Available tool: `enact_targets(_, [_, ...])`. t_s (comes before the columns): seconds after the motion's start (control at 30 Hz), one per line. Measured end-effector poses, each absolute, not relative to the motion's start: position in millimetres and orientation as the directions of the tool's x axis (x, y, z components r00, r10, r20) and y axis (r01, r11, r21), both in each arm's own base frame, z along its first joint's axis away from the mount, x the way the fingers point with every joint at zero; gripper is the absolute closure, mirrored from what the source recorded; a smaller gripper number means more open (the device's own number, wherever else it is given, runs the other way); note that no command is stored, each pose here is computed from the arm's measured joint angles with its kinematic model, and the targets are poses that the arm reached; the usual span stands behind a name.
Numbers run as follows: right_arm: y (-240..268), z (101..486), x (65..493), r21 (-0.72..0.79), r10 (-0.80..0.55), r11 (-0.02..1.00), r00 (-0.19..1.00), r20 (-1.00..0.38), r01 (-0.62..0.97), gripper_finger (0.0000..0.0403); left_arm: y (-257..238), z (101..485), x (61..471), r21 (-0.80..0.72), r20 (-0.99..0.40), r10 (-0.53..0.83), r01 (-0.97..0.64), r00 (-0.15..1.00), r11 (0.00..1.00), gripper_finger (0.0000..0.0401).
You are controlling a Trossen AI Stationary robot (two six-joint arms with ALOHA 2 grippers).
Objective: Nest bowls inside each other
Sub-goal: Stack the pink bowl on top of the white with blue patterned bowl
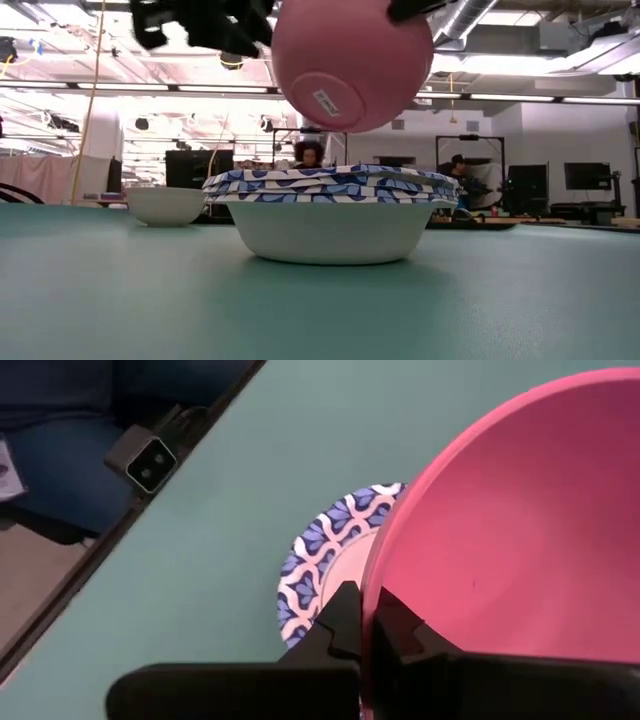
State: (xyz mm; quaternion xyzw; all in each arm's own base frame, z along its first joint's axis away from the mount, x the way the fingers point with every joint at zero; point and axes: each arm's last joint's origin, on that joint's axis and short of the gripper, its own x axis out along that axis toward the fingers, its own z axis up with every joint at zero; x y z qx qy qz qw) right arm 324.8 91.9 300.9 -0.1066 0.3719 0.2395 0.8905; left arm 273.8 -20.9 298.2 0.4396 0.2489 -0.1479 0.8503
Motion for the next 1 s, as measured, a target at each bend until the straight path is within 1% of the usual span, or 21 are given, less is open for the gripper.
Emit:
enact_targets(0.03, [92.1, 301.3, 325.0, -0.01, 0.352, 0.861, 0.61, -0.71, -0.508, 0.0392, -21.0, 298.3, 276.4, 0.692, -0.543, -0.027, 0.465, 0.839, 0.553, 0.0273])
enact_targets(0.1, [92.3, 301.4, 325.1, -0.01, 0.354, 0.86, 0.611, -0.708, -0.509, 0.0392, -20.9, 292.3, 278.3, 0.697, -0.571, -0.017, 0.496, 0.821, 0.519, 0.0273])
enact_targets(0.2, [92.4, 301.9, 325.6, -0.011, 0.356, 0.86, 0.616, -0.703, -0.51, 0.0392, -21.2, 286.2, 286.6, 0.722, -0.578, 0.003, 0.511, 0.816, 0.466, 0.0273])
enact_targets(0.4, [93.0, 301.9, 325.2, -0.007, 0.365, 0.855, 0.611, -0.702, -0.518, 0.0392, -24.9, 276.5, 295.2, 0.735, -0.59, -0.002, 0.538, 0.807, 0.412, 0.0273])
enact_targets(0.6, [93.5, 301.8, 324.6, 0.015, 0.382, 0.852, 0.601, -0.702, -0.523, 0.0392, -25.8, 275.9, 296.2, 0.757, -0.588, -0.012, 0.556, 0.809, 0.343, 0.0273])
enact_targets(0.73, [93.9, 300.2, 325.7, 0.035, 0.38, 0.862, 0.598, -0.706, -0.506, 0.0392, -24.3, 279.2, 294.9, 0.786, -0.573, 0.032, 0.539, 0.819, 0.303, 0.0273])
enact_targets(0.87, [94.7, 299.2, 325.8, 0.047, 0.38, 0.866, 0.594, -0.709, -0.498, 0.0392, -25.4, 280.7, 295.6, 0.816, -0.559, 0.049, 0.539, 0.828, 0.211, 0.0273])
enact_targets(1.0, [95.7, 298.7, 325.9, 0.055, 0.381, 0.869, 0.593, -0.709, -0.493, 0.0392, -26.0, 280.9, 295.6, 0.816, -0.559, 0.025, 0.545, 0.829, 0.195, 0.0273])
